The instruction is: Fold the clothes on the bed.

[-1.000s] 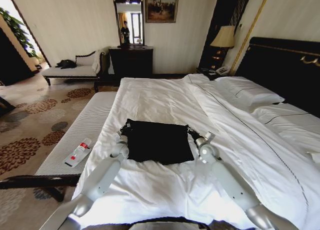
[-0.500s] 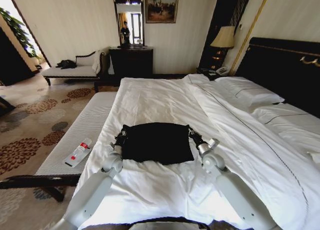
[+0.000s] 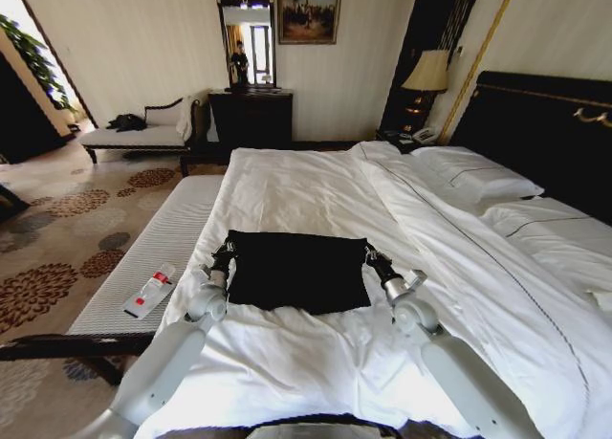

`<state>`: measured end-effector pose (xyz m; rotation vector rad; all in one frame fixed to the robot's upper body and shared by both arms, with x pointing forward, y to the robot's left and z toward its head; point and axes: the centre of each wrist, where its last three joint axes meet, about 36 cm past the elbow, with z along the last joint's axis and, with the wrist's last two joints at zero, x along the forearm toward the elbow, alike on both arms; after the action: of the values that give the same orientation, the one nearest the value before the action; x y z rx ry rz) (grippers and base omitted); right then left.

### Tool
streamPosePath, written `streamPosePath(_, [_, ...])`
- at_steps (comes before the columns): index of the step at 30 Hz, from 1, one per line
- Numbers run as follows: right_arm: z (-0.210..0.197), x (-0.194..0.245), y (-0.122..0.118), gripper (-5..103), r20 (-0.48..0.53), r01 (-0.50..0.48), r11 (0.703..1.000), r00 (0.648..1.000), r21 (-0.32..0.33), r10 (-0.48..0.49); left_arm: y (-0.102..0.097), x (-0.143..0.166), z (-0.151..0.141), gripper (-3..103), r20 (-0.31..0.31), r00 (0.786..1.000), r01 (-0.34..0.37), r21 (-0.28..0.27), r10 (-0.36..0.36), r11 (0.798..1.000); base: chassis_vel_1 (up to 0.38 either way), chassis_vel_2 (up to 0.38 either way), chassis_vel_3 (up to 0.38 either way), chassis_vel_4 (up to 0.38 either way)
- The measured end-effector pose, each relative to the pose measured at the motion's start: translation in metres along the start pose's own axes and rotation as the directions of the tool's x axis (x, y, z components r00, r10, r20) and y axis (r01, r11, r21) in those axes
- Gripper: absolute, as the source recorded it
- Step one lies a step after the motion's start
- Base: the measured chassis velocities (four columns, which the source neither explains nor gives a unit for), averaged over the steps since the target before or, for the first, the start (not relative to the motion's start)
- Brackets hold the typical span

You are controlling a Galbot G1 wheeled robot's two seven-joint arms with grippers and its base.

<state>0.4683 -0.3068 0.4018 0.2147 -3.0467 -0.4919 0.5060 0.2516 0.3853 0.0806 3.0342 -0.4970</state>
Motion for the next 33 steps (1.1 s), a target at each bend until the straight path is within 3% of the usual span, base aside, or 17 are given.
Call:
streamPosePath(9, [0.021,-0.025,-0.017,0,-0.02,-0.051,0.999,0.999,0.007,0.051,0.002,-0.029,0.015,2,-0.007,1.0,0.02,-0.026,-0.02,0.999,0.0,0.0,0.0,0.0])
streamPosePath(13, [0.029,-0.019,-0.017,0,-0.016,-0.057,0.998,0.998,-0.004,0.057,0.0,-0.027,0.021,2,-0.01,1.0,0.016,-0.027,-0.016,1.0,0.0,0.0,0.0,0.0])
streamPosePath(18, [0.036,0.002,-0.008,0,-0.004,-0.031,1.0,1.0,-0.005,0.031,0.003,0.001,0.037,2,-0.034,0.999,0.008,-0.025,-0.009,1.0,0.0,0.0,0.0,0.0])
streamPosePath(22, [0.047,0.023,0.008,0,0.005,0.016,0.999,1.0,0.033,-0.016,0.005,0.03,0.051,2,-0.053,0.998,0.017,-0.025,-0.019,1.0,0.0,0.0,0.0,0.0])
streamPosePath(27, [0.054,0.044,0.018,0,-0.006,0.036,0.999,0.999,0.035,-0.036,0.009,0.048,0.054,2,-0.06,0.998,0.023,-0.023,-0.024,0.999,0.0,0.0,0.0,0.0])
streamPosePath(33, [0.064,0.062,0.013,0,-0.027,0.033,0.998,0.999,0.048,-0.032,0.022,0.057,0.053,2,-0.064,0.998,0.028,-0.035,-0.03,0.999,0.0,0.0,0.0,0.0])
